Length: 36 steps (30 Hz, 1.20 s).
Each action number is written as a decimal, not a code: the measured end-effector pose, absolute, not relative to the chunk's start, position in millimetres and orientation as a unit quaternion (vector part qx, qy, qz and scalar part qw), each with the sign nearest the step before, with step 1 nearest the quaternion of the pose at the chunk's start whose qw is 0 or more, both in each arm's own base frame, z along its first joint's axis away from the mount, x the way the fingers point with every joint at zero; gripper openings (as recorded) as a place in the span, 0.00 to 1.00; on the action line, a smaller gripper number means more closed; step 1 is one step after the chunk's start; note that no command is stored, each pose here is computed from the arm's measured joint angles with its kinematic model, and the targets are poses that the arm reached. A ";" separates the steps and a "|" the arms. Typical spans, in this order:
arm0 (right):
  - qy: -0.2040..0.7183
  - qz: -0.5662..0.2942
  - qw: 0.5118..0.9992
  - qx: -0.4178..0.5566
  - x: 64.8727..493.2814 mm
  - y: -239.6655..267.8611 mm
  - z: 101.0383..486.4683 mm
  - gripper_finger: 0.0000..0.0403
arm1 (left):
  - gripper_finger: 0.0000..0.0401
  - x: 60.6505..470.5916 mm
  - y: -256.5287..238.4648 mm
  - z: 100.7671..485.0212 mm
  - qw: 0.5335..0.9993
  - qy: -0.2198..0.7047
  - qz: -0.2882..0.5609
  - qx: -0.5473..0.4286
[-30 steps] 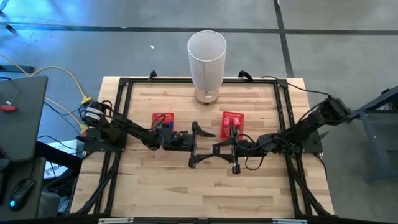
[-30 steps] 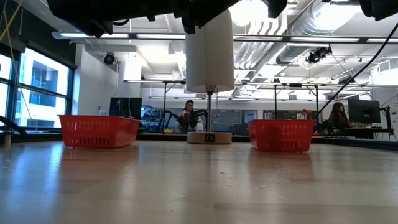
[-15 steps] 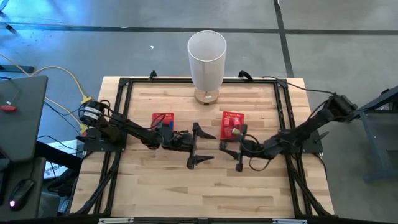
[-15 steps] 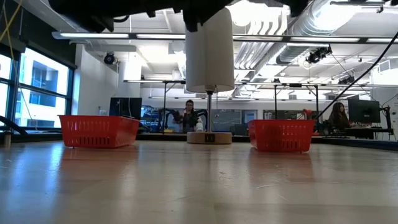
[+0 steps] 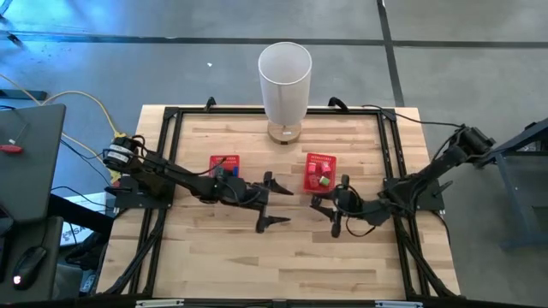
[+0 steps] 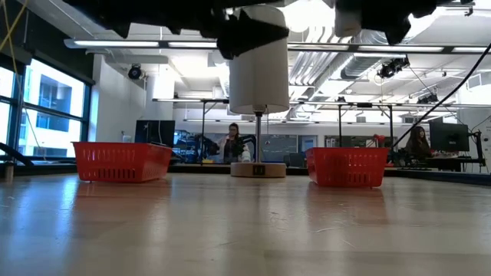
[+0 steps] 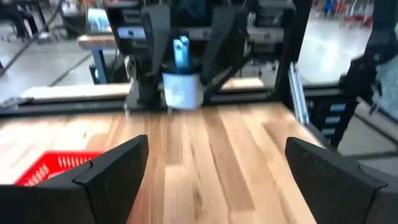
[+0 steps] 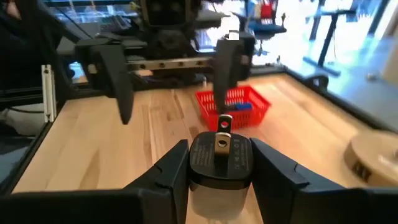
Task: Pick & Place Office items
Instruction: Put the white charger adapter into the right red bin
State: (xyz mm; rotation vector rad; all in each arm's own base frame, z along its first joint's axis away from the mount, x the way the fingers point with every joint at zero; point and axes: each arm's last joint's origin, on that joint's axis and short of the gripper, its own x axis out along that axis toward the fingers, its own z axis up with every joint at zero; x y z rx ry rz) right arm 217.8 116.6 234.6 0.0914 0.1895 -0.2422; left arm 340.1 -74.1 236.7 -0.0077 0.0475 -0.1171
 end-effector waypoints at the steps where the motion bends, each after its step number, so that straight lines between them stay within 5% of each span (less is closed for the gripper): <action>1: 0.101 -0.126 0.985 0.057 217.1 114.3 233.8 0.31 | 0.92 340.0 -74.1 234.7 0.998 0.034 -0.058 -0.002; 20: 0.290 -0.252 0.902 0.198 226.4 25.6 244.0 0.31 | 0.92 334.5 -72.7 207.2 0.983 0.176 -0.050 -0.014; 36: 0.374 -0.321 0.841 0.222 258.3 -37.9 192.6 0.31 | 0.92 330.3 -72.3 197.5 0.972 0.228 -0.042 -0.030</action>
